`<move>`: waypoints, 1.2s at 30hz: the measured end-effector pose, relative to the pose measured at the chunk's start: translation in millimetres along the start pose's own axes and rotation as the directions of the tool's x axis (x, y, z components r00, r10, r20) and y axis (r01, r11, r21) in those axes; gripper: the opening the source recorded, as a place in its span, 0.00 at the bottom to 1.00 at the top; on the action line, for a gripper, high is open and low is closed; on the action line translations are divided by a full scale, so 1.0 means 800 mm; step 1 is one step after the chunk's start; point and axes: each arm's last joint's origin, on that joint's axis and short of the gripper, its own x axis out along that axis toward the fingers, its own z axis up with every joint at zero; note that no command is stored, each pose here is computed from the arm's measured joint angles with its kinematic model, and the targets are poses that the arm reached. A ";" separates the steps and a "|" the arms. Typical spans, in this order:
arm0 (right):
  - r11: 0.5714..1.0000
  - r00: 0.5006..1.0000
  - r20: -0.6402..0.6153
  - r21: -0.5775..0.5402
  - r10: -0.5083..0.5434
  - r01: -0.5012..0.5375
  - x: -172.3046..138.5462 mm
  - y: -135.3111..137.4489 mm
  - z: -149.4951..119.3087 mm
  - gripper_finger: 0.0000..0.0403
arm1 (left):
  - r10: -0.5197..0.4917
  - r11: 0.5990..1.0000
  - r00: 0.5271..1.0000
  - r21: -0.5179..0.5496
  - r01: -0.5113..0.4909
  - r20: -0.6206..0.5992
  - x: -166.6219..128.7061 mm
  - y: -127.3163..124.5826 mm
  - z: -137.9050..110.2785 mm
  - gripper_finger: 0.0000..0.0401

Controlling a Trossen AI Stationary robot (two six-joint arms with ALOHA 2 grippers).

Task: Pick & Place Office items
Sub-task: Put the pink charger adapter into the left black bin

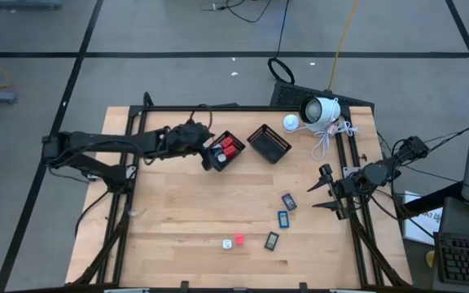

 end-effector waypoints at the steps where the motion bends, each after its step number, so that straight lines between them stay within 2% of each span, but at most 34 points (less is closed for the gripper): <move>1: 1.000 1.000 0.000 0.000 0.000 0.000 0.000 0.000 0.000 0.56 | -0.029 1.000 1.000 0.011 0.029 0.009 -0.006 -0.005 0.001 0.66; 4: 1.000 1.000 0.000 0.000 0.000 0.000 0.000 0.000 0.000 0.56 | -0.143 0.989 0.989 0.041 0.142 0.035 -0.024 -0.030 0.002 0.64; 7: 1.000 1.000 0.000 0.000 0.000 0.000 0.000 0.000 0.000 0.56 | -0.266 0.960 0.962 0.112 0.257 0.067 -0.047 -0.063 0.001 0.63; 13: 1.000 1.000 0.000 0.000 0.000 0.000 0.000 0.000 0.000 0.56 | -0.457 0.862 0.879 0.308 0.401 0.133 -0.085 -0.120 -0.005 0.63; 17: 1.000 1.000 0.000 0.000 0.000 0.000 0.000 0.000 0.000 0.56 | -0.542 0.811 0.823 0.362 0.460 0.170 -0.105 -0.145 -0.008 0.65; 25: 1.000 1.000 0.000 0.000 0.000 0.000 0.000 0.000 0.000 0.56 | -0.658 0.745 0.713 0.352 0.567 0.243 -0.121 -0.177 -0.036 0.69; 31: 1.000 1.000 0.000 0.000 0.000 0.000 0.000 0.000 0.000 0.56 | -0.712 0.702 0.629 0.313 0.639 0.312 -0.111 -0.201 -0.072 0.68; 36: 1.000 1.000 0.000 0.000 0.000 0.000 0.000 0.000 0.000 0.56 | -0.725 0.682 0.576 0.275 0.678 0.377 -0.097 -0.223 -0.084 0.69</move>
